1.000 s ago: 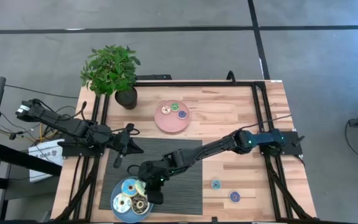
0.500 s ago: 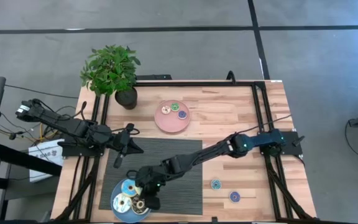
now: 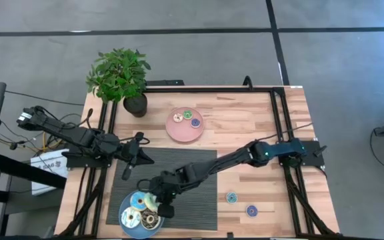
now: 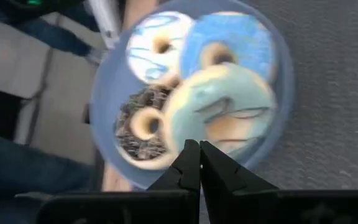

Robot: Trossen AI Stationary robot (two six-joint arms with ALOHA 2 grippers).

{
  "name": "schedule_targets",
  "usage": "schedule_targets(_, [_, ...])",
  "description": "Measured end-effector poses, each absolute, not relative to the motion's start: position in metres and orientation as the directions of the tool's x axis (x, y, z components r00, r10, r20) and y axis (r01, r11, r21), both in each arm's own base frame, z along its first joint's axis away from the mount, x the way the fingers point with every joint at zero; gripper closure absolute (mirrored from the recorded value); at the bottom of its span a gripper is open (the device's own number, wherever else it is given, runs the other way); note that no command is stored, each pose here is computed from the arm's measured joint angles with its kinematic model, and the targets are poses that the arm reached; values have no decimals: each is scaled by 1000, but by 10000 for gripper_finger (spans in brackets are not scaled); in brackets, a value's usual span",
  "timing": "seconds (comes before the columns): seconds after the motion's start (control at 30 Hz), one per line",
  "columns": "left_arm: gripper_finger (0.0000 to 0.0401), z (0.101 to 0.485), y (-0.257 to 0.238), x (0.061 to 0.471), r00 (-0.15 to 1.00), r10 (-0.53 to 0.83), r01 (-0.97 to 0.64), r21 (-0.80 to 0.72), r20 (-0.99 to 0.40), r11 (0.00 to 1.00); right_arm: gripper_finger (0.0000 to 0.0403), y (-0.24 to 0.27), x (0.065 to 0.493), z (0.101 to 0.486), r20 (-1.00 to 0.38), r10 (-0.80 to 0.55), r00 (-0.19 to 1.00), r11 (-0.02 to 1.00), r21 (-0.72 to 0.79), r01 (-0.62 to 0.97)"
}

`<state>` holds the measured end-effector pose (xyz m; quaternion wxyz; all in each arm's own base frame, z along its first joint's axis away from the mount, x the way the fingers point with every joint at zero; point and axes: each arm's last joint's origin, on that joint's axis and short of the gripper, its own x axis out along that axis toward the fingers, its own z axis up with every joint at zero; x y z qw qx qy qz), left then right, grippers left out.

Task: Pick & Place donuts
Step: Put the big light blue donut on the blue plate

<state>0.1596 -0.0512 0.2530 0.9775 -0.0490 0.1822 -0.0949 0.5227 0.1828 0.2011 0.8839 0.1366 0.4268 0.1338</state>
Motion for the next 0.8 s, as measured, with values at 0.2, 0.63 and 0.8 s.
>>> schedule_targets(0.2, [401,253,-51,160,916,-202,166,-131,-347,977,403,192,537,184,-607,478,635,864,454,-217])
schedule_targets(0.63, [401,253,-51,159,914,-212,169,-150,-346,974,403,193,534,211,-550,509,662,853,428,-300])
schedule_targets(0.8, [401,253,-51,160,914,-212,168,-151,-346,974,403,180,524,214,-680,327,656,940,307,-150])
